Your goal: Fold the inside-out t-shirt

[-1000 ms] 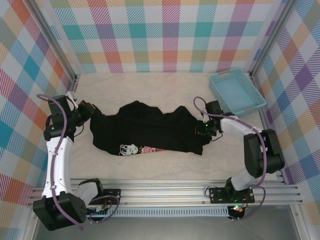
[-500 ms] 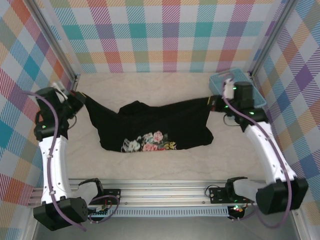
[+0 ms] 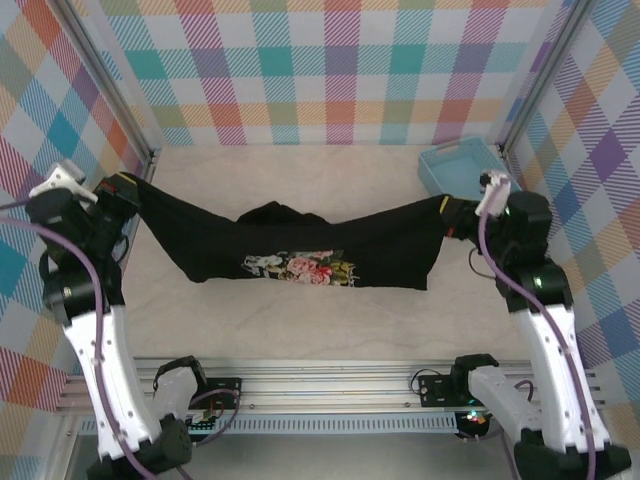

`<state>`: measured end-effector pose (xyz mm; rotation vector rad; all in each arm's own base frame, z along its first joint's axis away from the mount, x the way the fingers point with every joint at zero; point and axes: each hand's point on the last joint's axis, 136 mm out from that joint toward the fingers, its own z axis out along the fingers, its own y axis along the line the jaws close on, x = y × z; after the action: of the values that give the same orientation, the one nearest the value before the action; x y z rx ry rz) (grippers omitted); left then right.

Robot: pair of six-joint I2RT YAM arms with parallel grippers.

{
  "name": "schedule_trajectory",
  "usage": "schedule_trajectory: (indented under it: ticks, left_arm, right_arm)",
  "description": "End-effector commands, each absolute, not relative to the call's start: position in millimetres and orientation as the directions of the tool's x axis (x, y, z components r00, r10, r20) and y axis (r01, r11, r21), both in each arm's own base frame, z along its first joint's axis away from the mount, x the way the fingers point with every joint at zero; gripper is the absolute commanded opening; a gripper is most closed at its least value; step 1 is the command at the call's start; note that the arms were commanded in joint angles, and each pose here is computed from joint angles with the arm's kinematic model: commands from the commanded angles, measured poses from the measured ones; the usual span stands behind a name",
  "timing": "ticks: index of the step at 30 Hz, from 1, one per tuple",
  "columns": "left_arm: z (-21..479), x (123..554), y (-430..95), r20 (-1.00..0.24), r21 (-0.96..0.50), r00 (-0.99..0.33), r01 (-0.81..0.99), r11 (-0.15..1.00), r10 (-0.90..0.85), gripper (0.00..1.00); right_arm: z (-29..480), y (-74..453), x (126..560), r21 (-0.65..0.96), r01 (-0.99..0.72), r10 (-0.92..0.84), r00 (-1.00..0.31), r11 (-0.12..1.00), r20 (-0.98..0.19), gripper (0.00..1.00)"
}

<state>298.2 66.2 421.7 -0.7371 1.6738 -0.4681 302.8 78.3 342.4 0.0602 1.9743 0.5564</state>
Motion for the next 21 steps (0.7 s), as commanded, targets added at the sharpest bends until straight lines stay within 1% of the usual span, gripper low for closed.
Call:
schedule_trajectory:
  ticks: [1, 3, 5, 6, 8, 9, 10, 11, 12, 14, 17, 19, 21]
  left_arm:
    - [428.4, 372.7, 105.0, -0.683, -0.686, -0.081, -0.270, 0.676, -0.726, 0.00]
    - [460.9, 410.9, 113.3, -0.676, -0.702, -0.078, -0.233, 0.673, -0.732, 0.00]
    - [521.6, 431.5, 108.5, -0.693, -0.714, -0.028, -0.114, 0.691, -0.721, 0.00]
    - [550.3, 434.1, 105.4, -0.710, -0.703, 0.002, -0.063, 0.708, -0.704, 0.00]
    - [618.9, 422.5, 98.9, -0.743, -0.659, 0.107, 0.049, 0.750, -0.660, 0.00]
    - [645.3, 413.4, 96.8, -0.753, -0.631, 0.163, 0.096, 0.770, -0.638, 0.00]
    - [668.3, 403.3, 96.9, -0.746, -0.612, 0.222, 0.142, 0.778, -0.628, 0.00]
    - [696.2, 383.9, 95.1, -0.724, -0.589, 0.292, 0.209, 0.781, -0.625, 0.00]
    - [711.2, 372.3, 96.8, -0.702, -0.580, 0.331, 0.248, 0.776, -0.630, 0.00]
    - [730.4, 351.4, 103.0, -0.676, -0.562, 0.392, 0.274, 0.780, -0.624, 0.00]
    - [741.3, 332.7, 96.6, -0.681, -0.522, 0.424, 0.290, 0.802, -0.597, 0.00]
    - [735.6, 326.8, 87.0, -0.719, -0.505, 0.388, 0.279, 0.817, -0.577, 0.00]
    - [716.8, 328.5, 75.6, -0.757, -0.517, 0.294, 0.277, 0.810, -0.583, 0.00]
  right_arm:
    - [383.2, 72.6, 384.8, 0.359, -0.180, 0.285, -0.341, 0.916, -0.896, 0.00]
    - [433.0, 69.7, 423.6, 0.325, -0.187, 0.276, -0.244, 0.927, -0.929, 0.00]
    - [499.5, 66.2, 448.2, 0.290, -0.206, 0.274, -0.103, 0.935, -0.956, 0.00]
    - [524.4, 66.6, 453.4, 0.280, -0.224, 0.275, -0.055, 0.933, -0.960, 0.00]
    - [583.8, 69.5, 451.0, 0.256, -0.276, 0.282, 0.059, 0.927, -0.958, 0.00]
    - [603.2, 71.0, 448.5, 0.244, -0.294, 0.283, 0.097, 0.924, -0.954, 0.00]
    - [625.9, 72.4, 442.8, 0.226, -0.316, 0.282, 0.144, 0.921, -0.949, 0.00]
    - [644.3, 73.1, 437.4, 0.210, -0.330, 0.280, 0.181, 0.920, -0.943, 0.00]
    - [656.3, 73.7, 432.9, 0.197, -0.340, 0.277, 0.205, 0.920, -0.939, 0.00]
    - [679.1, 76.5, 419.9, 0.162, -0.369, 0.268, 0.258, 0.915, -0.928, 0.00]
    - [689.6, 82.7, 407.2, 0.123, -0.406, 0.253, 0.284, 0.905, -0.925, 0.00]
    - [680.4, 89.5, 404.4, 0.114, -0.435, 0.239, 0.244, 0.893, -0.940, 0.00]
    - [653.7, 97.1, 409.1, 0.133, -0.461, 0.225, 0.150, 0.877, -0.963, 0.00]
